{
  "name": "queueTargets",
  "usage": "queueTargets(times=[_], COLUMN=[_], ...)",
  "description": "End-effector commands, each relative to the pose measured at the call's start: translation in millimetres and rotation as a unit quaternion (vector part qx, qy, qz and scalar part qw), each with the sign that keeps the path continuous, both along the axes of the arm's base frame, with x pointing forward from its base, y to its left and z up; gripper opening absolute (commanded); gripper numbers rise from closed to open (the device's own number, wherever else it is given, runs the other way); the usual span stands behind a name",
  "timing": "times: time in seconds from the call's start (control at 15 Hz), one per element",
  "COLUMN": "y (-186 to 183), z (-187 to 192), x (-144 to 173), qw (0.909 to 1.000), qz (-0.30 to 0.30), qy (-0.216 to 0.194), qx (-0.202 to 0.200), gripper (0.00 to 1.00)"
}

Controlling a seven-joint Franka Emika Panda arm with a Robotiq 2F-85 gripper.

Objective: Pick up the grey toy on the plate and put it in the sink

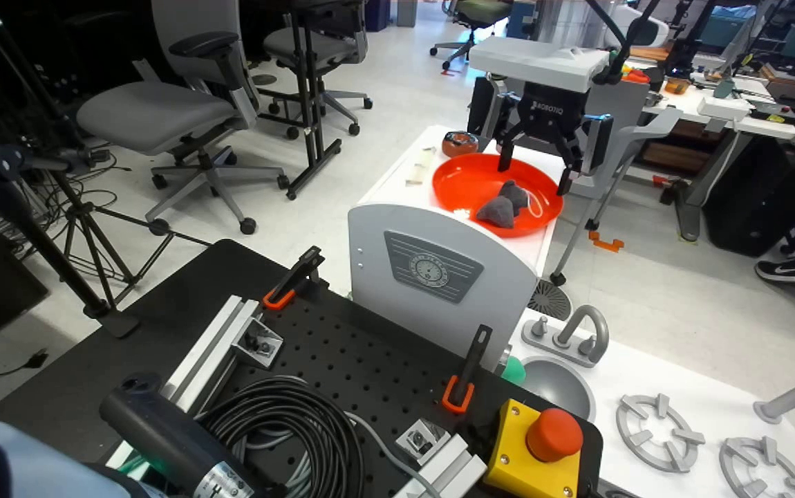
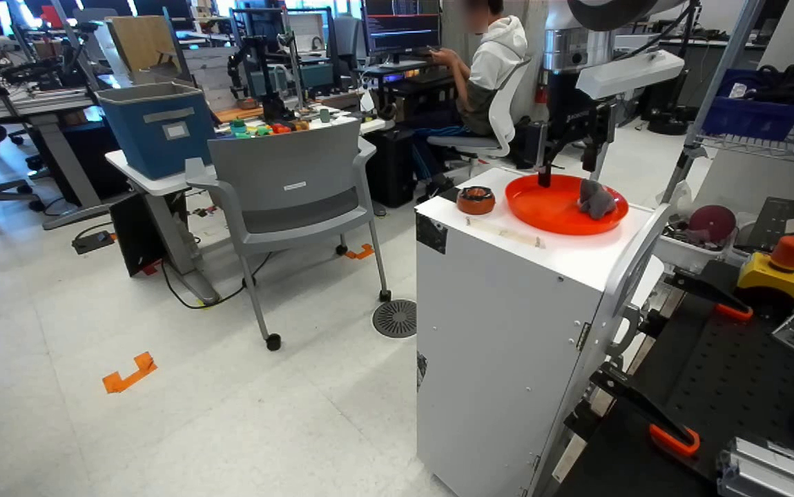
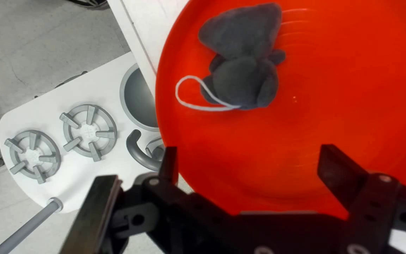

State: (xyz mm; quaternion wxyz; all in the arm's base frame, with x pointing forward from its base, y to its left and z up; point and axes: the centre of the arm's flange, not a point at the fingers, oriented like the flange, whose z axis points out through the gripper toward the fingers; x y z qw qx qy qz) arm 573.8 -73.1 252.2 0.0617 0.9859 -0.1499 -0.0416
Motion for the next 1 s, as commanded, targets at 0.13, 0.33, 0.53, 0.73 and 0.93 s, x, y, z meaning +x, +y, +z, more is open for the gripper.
queueTargets(times=[0.13, 0.33, 0.53, 0.73, 0.93], y=[0.0, 0.1, -0.1, -0.3, 0.4], z=[0.0, -0.1, 0.2, 0.4, 1.2], x=[0.0, 0.0, -0.1, -0.4, -1.4], qw=[1.0000, 1.0000, 1.0000, 1.0000, 1.0000], qz=[0.000, 0.000, 0.001, 0.002, -0.005], qy=[0.000, 0.000, 0.000, 0.000, -0.002], qx=[0.000, 0.000, 0.001, 0.002, 0.001], gripper=[1.00, 1.00, 1.00, 1.00, 1.00])
